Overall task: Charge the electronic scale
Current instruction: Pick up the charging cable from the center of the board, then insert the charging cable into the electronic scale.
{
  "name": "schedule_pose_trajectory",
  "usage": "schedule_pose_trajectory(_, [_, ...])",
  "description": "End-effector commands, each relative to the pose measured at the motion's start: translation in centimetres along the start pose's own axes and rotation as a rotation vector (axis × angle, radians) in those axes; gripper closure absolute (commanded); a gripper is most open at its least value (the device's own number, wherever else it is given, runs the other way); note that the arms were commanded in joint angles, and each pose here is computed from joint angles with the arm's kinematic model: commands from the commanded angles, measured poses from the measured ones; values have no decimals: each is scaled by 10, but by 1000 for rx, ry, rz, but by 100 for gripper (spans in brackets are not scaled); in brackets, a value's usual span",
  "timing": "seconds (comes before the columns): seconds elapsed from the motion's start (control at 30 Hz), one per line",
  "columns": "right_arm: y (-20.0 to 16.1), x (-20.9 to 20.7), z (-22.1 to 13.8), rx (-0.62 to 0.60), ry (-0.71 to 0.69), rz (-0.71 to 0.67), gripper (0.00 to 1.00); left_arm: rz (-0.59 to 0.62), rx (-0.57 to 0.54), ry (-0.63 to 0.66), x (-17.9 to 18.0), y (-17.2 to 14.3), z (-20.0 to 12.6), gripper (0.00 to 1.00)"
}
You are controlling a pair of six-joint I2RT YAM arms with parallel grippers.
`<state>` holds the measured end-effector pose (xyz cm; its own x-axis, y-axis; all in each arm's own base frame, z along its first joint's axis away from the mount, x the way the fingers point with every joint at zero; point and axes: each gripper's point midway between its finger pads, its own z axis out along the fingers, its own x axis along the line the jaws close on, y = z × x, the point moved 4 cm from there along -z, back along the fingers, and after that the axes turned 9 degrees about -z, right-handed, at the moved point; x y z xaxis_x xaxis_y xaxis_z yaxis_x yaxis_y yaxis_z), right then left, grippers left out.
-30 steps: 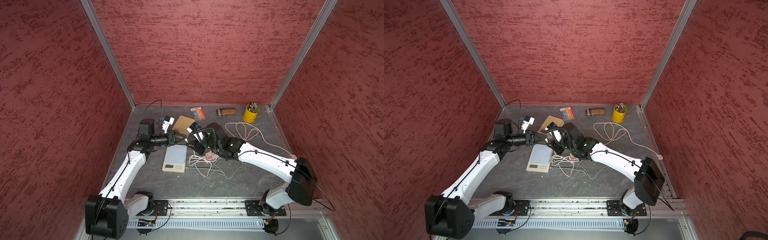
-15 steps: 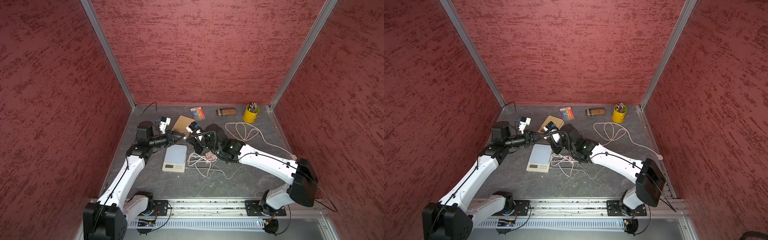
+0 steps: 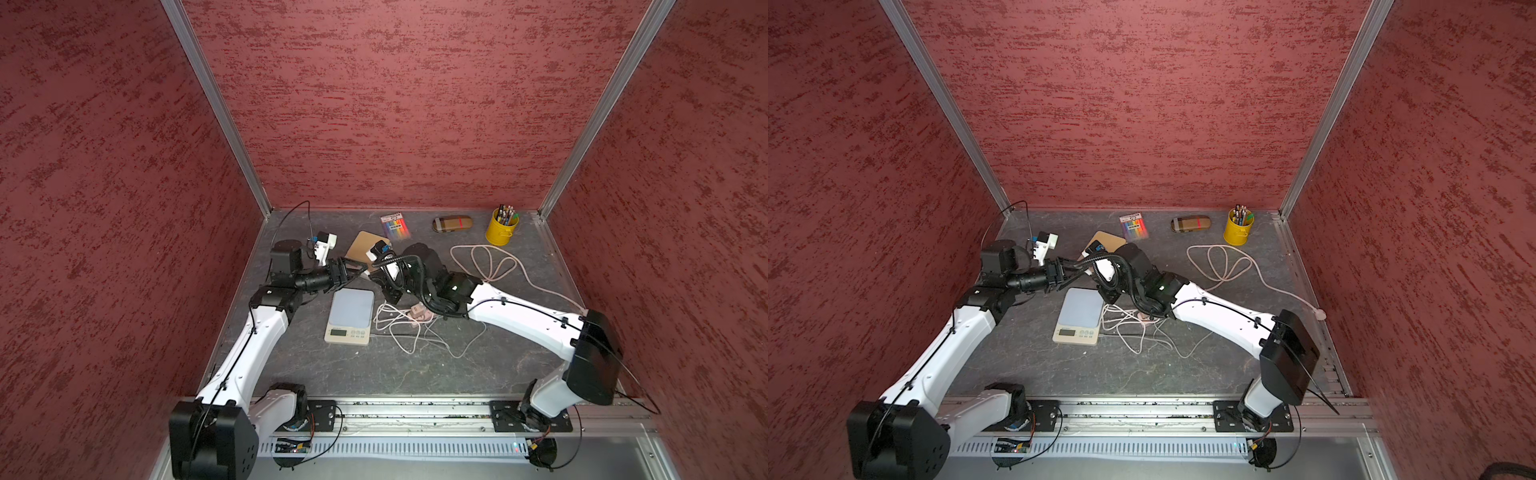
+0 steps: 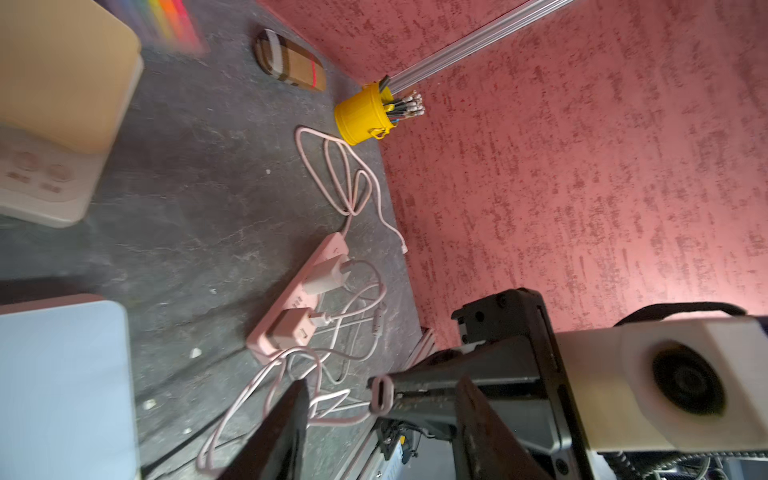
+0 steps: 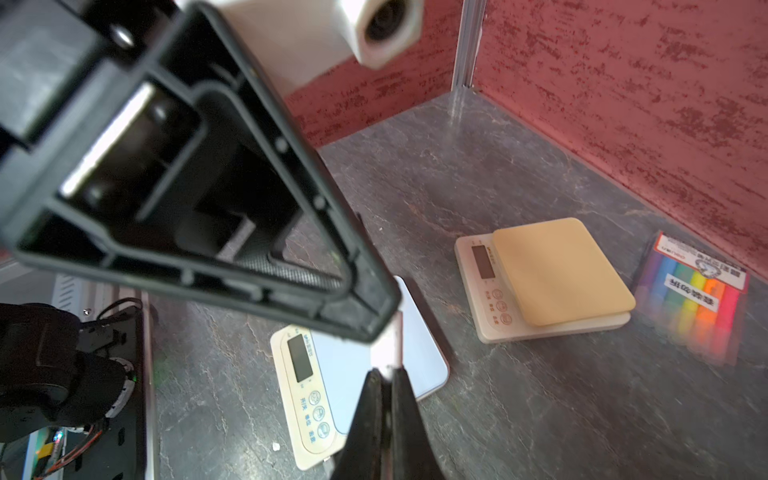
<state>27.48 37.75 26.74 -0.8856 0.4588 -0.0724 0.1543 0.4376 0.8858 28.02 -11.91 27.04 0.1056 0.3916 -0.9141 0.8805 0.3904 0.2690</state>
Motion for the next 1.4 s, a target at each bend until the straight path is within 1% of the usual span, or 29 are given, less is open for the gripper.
schedule_pose_trajectory(0.0, [-31,-28,21,161,-63,12,100,44,-26,119,28,22,-8,41])
schedule_pose_trajectory(0.07, [-50,-41,38,242,-77,11,100,21,-29,165,50,39,-6,41])
schedule_pose_trajectory(0.13, [-68,-53,53,297,-77,15,100,0,-30,213,69,55,1,41])
schedule_pose_trajectory(0.23, [-89,-72,73,341,-55,50,100,7,-48,278,93,77,16,37])
schedule_pose_trajectory(0.37, [-117,-93,97,403,-43,93,100,39,-64,355,121,106,34,36])
schedule_pose_trajectory(0.5, [-140,-100,116,446,-24,106,100,71,-25,412,142,126,51,36])
schedule_pose_trajectory(0.67, [-155,-99,132,447,-3,122,100,87,20,418,162,145,70,35])
schedule_pose_trajectory(0.87, [-156,-98,143,407,12,140,100,98,104,464,185,150,87,34])
schedule_pose_trajectory(1.0, [-153,-100,146,381,10,147,100,83,132,452,194,145,93,33])
schedule_pose_trajectory(1.37, [-156,-102,155,385,12,143,100,70,220,456,201,124,111,34])
